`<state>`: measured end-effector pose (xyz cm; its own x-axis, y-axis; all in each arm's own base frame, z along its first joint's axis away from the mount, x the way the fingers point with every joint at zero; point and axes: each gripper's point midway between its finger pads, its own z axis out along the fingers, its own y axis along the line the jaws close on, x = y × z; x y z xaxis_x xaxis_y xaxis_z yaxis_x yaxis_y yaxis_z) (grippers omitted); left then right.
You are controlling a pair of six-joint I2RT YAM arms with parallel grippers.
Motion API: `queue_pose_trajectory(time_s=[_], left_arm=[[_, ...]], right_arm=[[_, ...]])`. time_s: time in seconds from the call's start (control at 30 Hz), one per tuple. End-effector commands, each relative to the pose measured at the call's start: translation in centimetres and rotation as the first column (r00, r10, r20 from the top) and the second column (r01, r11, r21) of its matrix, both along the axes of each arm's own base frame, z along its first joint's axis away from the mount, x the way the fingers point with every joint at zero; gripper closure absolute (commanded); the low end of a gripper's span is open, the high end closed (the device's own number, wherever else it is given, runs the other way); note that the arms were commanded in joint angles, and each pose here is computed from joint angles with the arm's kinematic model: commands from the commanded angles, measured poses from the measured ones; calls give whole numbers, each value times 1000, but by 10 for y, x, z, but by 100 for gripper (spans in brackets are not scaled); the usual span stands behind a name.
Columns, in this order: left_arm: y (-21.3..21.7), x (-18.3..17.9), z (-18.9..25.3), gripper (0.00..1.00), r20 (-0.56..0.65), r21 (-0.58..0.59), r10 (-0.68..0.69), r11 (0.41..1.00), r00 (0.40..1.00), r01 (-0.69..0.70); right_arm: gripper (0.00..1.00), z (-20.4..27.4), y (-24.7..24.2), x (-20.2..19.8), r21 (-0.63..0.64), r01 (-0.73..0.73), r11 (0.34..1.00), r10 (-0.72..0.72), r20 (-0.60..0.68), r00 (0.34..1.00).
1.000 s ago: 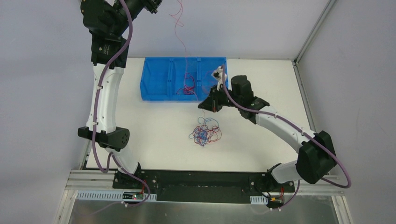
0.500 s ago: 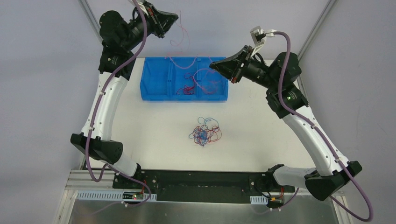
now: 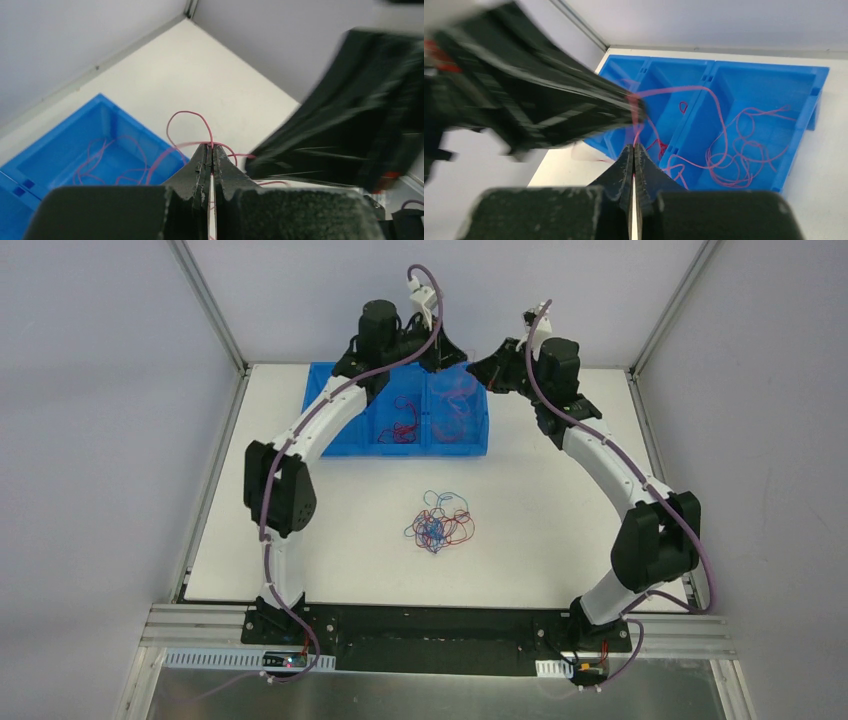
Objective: Untangle the cables
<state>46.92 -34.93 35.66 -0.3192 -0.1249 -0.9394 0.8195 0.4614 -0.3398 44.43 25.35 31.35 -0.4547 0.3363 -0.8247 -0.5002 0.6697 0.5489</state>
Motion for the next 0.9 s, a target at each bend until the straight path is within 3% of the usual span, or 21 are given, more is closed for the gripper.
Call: queue_pose_trajectory(time_s=[0.0, 0.33, 0.5, 0.7, 0.77, 0.87], left_arm=[[-13, 28, -11, 100, 86, -10, -11, 1000, 996, 12], [-16, 77, -96, 100, 48, 100, 76, 992, 996, -80], [-3, 85, -79, 63, 54, 101, 131, 986, 990, -136], [32, 76, -45, 41, 75, 124, 182, 974, 980, -190], [43, 69, -33, 33, 80, 125, 197, 971, 977, -206], [57, 50, -20, 22, 38, 134, 200, 970, 979, -203]], right_arm=[[100, -4, -7, 24, 10, 56, 998, -57, 50, 997], [100, -71, 4, 70, -47, 73, 996, -73, -9, 997], [100, -92, 6, 75, -76, 67, 995, -70, -40, 997], [98, -92, 7, 65, -83, 39, 996, -43, -55, 998], [87, -88, 6, 61, -88, 30, 996, -36, -58, 998], [51, -76, 5, 48, -102, 6, 995, -13, -71, 997]])
